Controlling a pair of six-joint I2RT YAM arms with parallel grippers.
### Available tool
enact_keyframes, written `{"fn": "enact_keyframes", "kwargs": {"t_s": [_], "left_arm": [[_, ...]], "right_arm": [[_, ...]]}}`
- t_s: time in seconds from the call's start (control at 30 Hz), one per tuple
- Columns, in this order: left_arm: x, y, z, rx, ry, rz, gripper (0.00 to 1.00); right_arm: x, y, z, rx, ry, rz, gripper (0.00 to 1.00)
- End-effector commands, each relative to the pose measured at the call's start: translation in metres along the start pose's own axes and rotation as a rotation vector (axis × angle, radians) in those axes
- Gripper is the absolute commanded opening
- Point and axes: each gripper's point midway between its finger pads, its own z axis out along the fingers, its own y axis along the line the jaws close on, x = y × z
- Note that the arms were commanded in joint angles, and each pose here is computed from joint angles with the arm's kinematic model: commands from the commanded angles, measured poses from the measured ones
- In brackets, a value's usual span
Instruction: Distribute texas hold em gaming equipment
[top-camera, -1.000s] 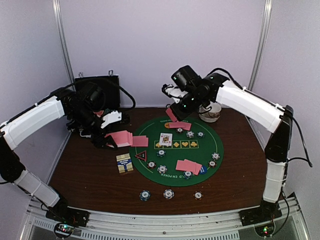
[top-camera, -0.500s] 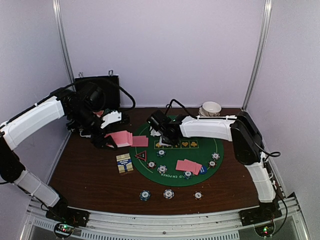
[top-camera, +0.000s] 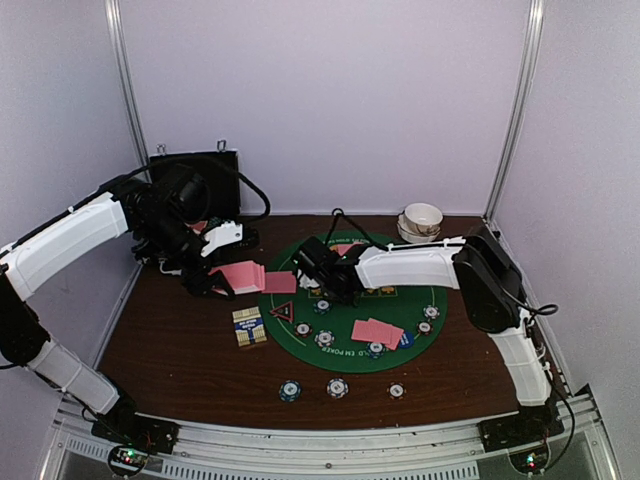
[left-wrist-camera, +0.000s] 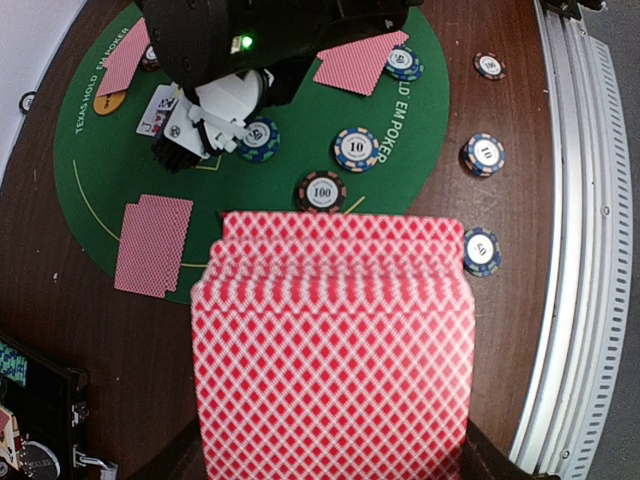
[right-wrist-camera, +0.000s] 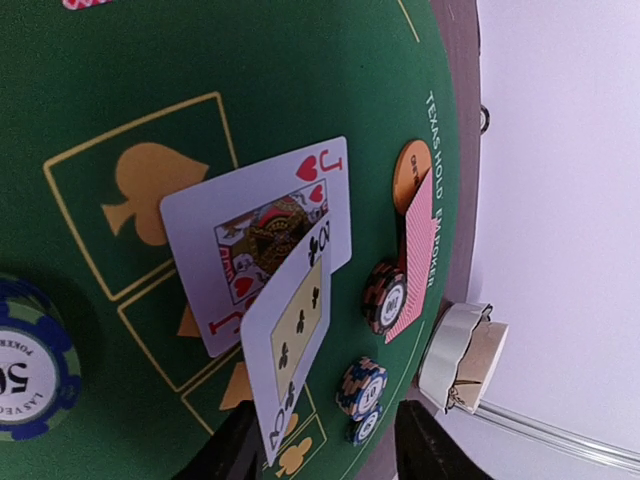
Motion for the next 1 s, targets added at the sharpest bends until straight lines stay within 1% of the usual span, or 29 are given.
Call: {"fn": "enact_keyframes", "kwargs": {"t_s": [0.0, 0.13, 0.17, 0.23, 0.27, 0.33, 0.4, 0.47, 0.5, 0.6, 0.67, 0.73, 0.77, 0.87, 0.97], "left_arm": [[-0.009, 0.001, -0.008, -0.012, -0.046, 0.001, 0.0], [-0.01, 0.0, -0.008, -0.008, -0.05, -0.001, 0.0], [-0.01, 0.0, -0.008, -0.008, -0.05, -0.002, 0.0], [-0.01, 0.0, -0.009, -0.009, -0.051, -0.001, 0.0], [-0.01, 0.0, -0.01, -0.01, -0.052, -0.001, 0.0], [-0.011, 0.0, -0.01, -0.011, -0.053, 0.0, 0.0], [-0.011, 0.0, -0.01, -0.01, -0.053, -0.001, 0.0], [-0.011, 0.0, -0.01, -0.012, -0.053, 0.0, 0.0], [-0.011, 0.001, -0.01, -0.014, -0.053, 0.001, 0.0], [-0.011, 0.001, -0.009, -0.012, -0.053, 0.0, 0.0], [-0.011, 0.002, -0.009, -0.012, -0.053, 0.001, 0.0], [-0.012, 0.002, -0.009, -0.013, -0.051, 0.003, 0.0], [-0.012, 0.003, -0.009, -0.013, -0.052, 0.003, 0.0], [-0.013, 0.003, -0.009, -0.014, -0.054, 0.007, 0.0], [-0.013, 0.003, -0.009, -0.012, -0.053, 0.005, 0.0]], "right_arm": [[0.0, -0.009, -0.01, 0.017, -0.009, 0.023, 0.59], [-0.005, -0.039, -0.027, 0.06, -0.036, 0.108, 0.74], [-0.006, -0.048, -0.034, 0.07, -0.049, 0.14, 0.8], [-0.008, -0.065, -0.047, 0.08, -0.069, 0.193, 0.95], [-0.008, -0.073, -0.053, 0.087, -0.077, 0.222, 0.99], [-0.005, -0.089, -0.063, 0.102, -0.076, 0.281, 0.99], [-0.001, -0.111, -0.078, 0.119, -0.087, 0.384, 1.0], [0.006, -0.13, -0.091, 0.124, -0.096, 0.517, 1.0], [0.008, -0.136, -0.099, 0.095, -0.112, 0.59, 1.0], [0.005, -0.14, -0.128, -0.124, -0.207, 0.844, 0.99], [-0.005, -0.132, -0.148, -0.335, -0.285, 0.98, 1.0], [-0.02, -0.121, -0.167, -0.598, -0.345, 1.128, 1.0], [-0.028, -0.114, -0.177, -0.738, -0.371, 1.18, 1.0], [-0.047, -0.087, -0.192, -1.1, -0.365, 1.307, 1.0], [-0.062, -0.067, -0.207, -1.335, -0.342, 1.349, 1.0]]}}
